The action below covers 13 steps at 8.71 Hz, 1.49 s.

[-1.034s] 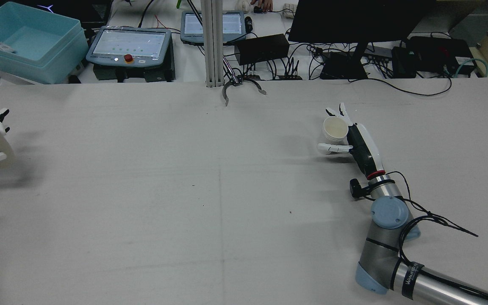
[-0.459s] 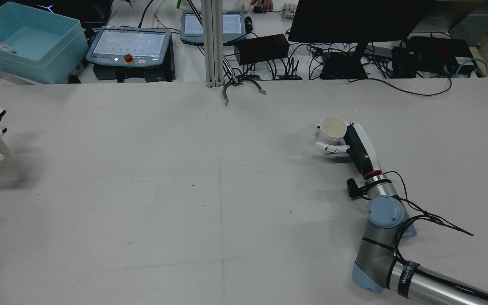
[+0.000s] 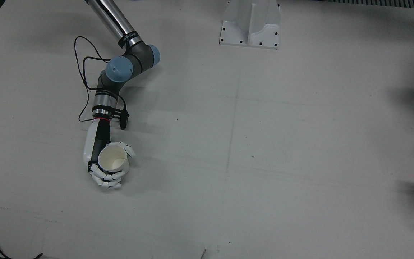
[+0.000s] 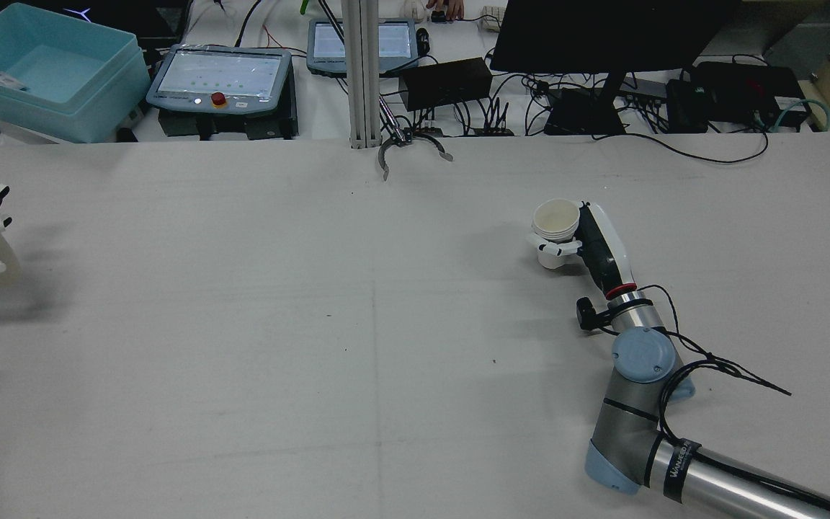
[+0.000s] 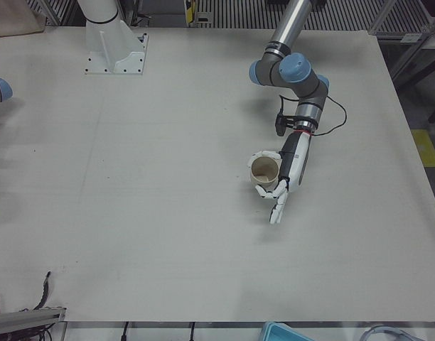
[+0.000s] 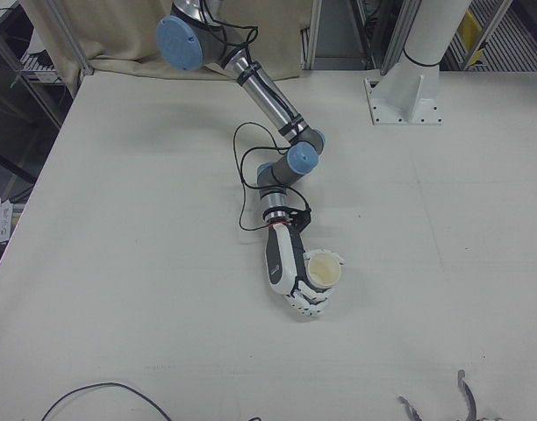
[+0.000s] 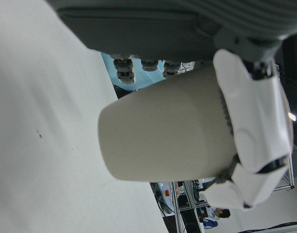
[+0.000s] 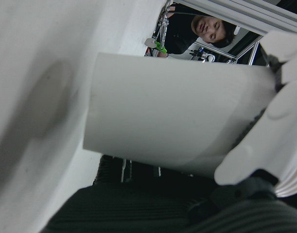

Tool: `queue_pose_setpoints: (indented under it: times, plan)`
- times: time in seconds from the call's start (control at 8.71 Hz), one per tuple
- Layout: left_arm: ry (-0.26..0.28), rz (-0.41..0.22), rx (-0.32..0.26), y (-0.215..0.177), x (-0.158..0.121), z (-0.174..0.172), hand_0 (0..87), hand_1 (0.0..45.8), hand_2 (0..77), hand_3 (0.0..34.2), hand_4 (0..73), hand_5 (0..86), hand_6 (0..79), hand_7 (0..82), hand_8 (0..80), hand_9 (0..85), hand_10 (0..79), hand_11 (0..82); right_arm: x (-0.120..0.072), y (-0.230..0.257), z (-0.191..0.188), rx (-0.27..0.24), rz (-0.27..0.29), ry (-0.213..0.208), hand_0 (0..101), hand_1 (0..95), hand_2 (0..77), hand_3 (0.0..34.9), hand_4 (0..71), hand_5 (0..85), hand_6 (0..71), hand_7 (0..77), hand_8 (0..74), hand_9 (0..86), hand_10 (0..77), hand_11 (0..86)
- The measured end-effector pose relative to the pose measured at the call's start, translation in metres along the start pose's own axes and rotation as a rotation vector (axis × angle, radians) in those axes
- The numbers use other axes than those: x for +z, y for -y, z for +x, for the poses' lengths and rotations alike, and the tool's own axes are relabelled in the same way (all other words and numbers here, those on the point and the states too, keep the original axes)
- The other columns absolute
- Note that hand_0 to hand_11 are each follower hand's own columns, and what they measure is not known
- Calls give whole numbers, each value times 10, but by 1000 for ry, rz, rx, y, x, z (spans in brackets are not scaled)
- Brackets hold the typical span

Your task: Pour water

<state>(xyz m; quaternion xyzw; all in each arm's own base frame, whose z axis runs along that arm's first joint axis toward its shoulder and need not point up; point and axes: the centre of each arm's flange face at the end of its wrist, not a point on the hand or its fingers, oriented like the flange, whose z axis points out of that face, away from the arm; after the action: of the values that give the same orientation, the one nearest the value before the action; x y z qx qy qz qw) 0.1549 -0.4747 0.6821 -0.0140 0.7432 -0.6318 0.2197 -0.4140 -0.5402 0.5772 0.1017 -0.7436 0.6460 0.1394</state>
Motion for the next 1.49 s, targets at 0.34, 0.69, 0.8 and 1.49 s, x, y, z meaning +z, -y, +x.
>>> queue_pose_setpoints:
  times: [0.34,0.69,0.8,1.49]
  plan:
    - [5,-52,-4,-40,22,-1,492,153,387,0,267,556,22,82,16,27,54,109,16,-23,-28,32,-22,45,466,0,387,2,425,420,600,578,644,513,496,589]
    - [93,-136,-28,-148,93,-55,509,153,387,1,262,562,38,104,16,33,54,109,29,-44,-64,34,-35,81,480,0,393,0,425,420,600,578,682,518,453,638]
    - [138,-169,-36,-194,113,-86,510,153,387,1,267,562,38,104,16,38,54,109,31,-52,-76,29,-41,92,480,0,393,0,425,420,600,578,682,518,453,638]
    - [256,-336,-1,-382,147,-189,500,153,393,2,273,556,38,98,16,33,54,109,22,-188,-182,-231,-243,190,480,0,393,0,415,475,660,573,644,567,404,562]
